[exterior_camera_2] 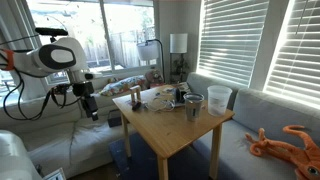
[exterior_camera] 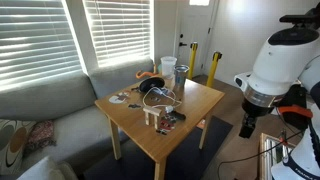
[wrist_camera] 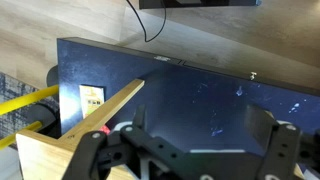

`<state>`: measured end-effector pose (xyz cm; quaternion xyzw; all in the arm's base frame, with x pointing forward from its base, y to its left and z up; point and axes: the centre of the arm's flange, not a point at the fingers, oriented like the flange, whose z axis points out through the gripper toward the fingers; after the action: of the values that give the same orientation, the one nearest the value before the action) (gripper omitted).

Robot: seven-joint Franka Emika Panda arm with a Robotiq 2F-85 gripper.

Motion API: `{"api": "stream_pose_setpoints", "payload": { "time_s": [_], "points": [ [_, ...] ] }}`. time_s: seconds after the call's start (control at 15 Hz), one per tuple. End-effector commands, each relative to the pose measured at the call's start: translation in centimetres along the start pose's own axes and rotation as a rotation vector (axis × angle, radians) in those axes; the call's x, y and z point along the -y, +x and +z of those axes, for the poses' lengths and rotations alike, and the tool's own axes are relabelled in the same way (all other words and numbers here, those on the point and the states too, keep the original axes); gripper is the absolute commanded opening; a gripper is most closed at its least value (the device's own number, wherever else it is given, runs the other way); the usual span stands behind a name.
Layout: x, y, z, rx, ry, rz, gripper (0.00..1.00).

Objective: Lay down the silver cup, then move the transparent cup

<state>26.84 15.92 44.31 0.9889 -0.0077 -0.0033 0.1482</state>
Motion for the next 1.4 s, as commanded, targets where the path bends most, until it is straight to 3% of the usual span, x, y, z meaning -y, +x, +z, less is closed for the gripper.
{"api": "stream_pose_setpoints", "payload": {
  "time_s": [0.0,0.47,0.67,1.0,1.33],
  "points": [
    [0.0,0.0,0.0,0.0,0.0,0.0,1.0],
    [0.0,0.0,0.0,0.0,0.0,0.0,1.0],
    [-2.3,2.0,0.3,-0.049,-0.007,-0.022,1.0],
    [-11.2,6.5,-0.5,-0.192,-0.005,-0.105,1.0],
    [-20.8,12.4,-1.3,-0.287,0.056,-0.208,1.0]
  ]
}}
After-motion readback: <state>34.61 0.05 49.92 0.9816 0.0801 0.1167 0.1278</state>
